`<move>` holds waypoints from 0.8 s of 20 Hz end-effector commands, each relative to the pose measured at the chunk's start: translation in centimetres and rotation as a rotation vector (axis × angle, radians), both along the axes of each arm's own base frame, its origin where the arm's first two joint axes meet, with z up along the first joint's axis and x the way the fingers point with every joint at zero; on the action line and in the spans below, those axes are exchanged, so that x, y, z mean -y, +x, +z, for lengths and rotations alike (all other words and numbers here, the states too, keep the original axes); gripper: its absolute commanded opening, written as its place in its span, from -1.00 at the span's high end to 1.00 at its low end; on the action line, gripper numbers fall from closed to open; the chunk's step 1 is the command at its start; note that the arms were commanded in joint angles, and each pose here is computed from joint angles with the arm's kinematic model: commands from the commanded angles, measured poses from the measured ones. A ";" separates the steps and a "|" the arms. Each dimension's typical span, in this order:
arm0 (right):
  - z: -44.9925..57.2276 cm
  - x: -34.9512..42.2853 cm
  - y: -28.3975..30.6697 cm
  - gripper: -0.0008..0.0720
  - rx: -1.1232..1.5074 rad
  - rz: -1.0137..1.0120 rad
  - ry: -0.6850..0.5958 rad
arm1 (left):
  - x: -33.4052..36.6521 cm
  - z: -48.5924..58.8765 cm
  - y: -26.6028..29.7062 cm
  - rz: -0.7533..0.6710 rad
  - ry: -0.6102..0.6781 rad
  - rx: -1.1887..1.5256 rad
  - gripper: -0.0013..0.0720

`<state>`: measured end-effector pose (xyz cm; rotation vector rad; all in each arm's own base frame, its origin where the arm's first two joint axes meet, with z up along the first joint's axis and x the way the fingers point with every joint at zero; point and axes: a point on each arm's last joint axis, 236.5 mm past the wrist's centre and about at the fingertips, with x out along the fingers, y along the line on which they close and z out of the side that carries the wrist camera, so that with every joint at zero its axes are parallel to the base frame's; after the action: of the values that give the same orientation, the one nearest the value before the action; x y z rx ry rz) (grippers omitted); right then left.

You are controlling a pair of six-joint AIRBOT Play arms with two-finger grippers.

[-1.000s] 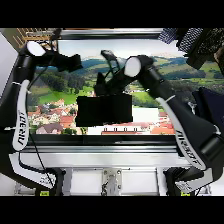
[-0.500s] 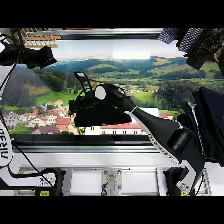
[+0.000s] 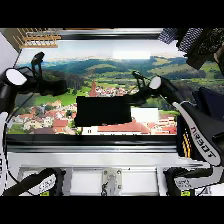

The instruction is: Fold the clothes and pants, and hang the long-sleeved shirts on hangers.

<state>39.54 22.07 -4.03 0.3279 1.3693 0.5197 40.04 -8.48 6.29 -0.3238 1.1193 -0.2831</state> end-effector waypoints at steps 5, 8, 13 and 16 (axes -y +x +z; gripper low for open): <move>-4.6 1.2 -0.3 -0.71 -0.084 -0.137 0.231 | 4.4 -3.3 -3.3 -0.103 0.013 -0.025 0.95; -5.2 -2.7 0.0 -0.69 -0.090 -0.141 0.347 | 5.1 -3.1 -3.1 -0.116 0.013 -0.008 0.95; -4.9 -8.8 -1.0 0.10 -0.071 -0.079 0.466 | 5.4 -3.1 -3.2 -0.120 0.012 -0.006 0.95; -4.0 -9.8 -0.7 0.93 -0.020 -0.037 0.468 | 5.4 -3.1 -3.2 -0.117 0.010 -0.010 0.95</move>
<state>38.41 30.16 -8.97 0.7363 1.3002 0.7576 36.87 -13.76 3.16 -0.2473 1.1494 -0.3809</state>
